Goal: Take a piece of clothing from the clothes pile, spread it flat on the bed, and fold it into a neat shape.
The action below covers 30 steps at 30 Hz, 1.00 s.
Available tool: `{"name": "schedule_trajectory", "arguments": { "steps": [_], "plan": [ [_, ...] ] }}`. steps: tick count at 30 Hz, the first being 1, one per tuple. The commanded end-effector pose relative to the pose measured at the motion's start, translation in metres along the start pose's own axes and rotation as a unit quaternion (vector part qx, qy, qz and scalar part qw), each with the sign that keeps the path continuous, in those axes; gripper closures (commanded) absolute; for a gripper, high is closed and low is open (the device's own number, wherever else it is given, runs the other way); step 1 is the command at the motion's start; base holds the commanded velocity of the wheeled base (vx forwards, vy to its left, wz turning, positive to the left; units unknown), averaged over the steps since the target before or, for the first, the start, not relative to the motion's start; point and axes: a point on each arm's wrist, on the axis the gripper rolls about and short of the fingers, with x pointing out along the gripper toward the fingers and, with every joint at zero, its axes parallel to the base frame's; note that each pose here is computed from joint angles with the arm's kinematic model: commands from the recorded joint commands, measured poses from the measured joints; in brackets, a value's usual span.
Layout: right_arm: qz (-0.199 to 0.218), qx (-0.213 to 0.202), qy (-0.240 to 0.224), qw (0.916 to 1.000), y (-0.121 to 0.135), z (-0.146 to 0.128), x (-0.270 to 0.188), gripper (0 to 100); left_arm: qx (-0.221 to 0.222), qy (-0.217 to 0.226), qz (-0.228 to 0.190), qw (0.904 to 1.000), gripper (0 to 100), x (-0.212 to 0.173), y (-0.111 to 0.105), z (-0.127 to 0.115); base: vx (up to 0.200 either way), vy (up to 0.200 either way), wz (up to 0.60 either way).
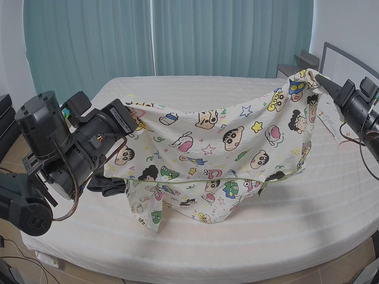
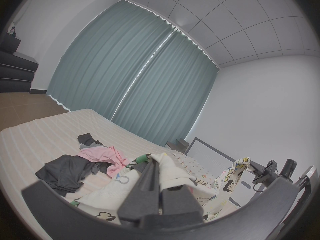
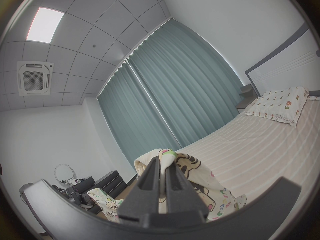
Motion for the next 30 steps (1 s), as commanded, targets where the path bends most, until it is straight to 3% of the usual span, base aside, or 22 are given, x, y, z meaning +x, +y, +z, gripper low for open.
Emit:
{"name": "schedule_trajectory", "arguments": {
  "steps": [1,30],
  "plan": [
    [0.000,0.000,0.000,1.0000,-0.0002,-0.0003,0.0003,100,0.000,0.001,0.001,1.0000,100,0.0008,0.0001,-0.0006,0.000,-0.200,0.00],
    [-0.007,-0.004,-0.013,0.9999,-0.0034,0.0067,-0.0017,100,-0.001,-0.004,-0.008,1.0000,100,0.0011,-0.0050,0.0014,0.000,-0.200,0.00]
  ]
}}
